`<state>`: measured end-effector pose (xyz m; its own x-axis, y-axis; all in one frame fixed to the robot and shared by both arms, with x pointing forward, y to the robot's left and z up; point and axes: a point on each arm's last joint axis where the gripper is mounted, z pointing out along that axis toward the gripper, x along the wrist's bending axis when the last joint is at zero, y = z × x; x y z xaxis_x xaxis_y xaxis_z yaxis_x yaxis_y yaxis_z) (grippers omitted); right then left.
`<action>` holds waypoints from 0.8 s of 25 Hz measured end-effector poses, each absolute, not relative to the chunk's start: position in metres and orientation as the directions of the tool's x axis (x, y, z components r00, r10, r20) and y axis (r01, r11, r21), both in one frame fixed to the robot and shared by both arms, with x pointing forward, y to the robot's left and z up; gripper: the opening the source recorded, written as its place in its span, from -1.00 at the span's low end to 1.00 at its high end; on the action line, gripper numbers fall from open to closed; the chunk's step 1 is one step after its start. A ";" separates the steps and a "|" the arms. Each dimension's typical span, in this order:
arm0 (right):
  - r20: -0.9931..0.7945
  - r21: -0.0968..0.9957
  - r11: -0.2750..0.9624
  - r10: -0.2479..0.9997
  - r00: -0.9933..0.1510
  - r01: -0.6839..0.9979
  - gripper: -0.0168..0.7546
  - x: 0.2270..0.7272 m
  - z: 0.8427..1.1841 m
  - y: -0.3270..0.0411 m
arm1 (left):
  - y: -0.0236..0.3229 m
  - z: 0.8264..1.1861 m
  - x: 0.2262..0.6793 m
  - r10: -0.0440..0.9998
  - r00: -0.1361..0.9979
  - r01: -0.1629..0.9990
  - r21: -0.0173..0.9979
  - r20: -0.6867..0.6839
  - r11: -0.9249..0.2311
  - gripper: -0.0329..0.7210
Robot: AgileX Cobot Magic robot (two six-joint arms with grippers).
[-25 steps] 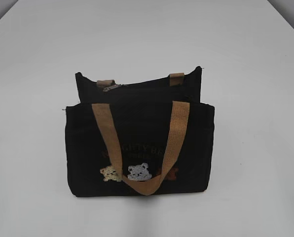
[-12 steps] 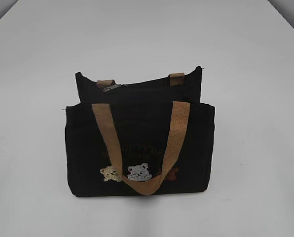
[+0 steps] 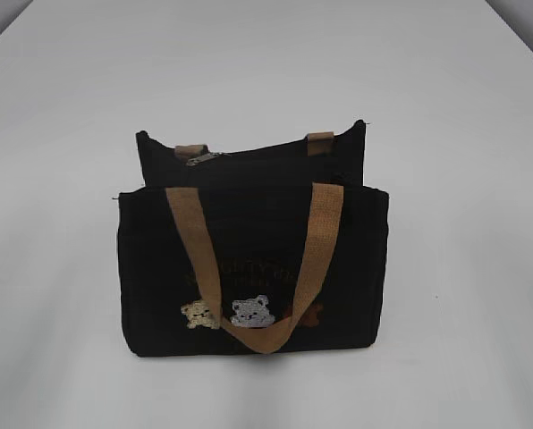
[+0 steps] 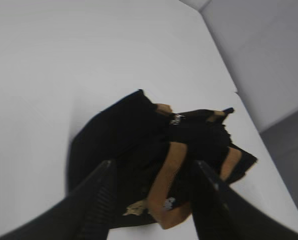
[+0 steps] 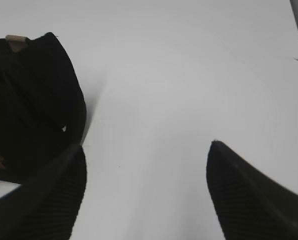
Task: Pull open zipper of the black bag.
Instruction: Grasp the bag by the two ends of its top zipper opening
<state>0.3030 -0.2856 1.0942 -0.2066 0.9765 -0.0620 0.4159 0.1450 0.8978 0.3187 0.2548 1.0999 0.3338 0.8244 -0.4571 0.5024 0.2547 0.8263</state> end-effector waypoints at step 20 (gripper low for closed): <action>-0.061 0.725 0.430 0.818 -0.572 0.538 0.54 0.487 1.143 -0.171 | 0.208 1.061 0.499 0.658 0.440 0.809 0.587 -0.611 0.003 0.29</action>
<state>0.4874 -0.1714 1.1430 -0.5720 0.8180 -0.0609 0.5375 0.4299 0.7254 0.4992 0.2079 1.0609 0.4402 0.6583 -0.6106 0.8095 0.0033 0.5871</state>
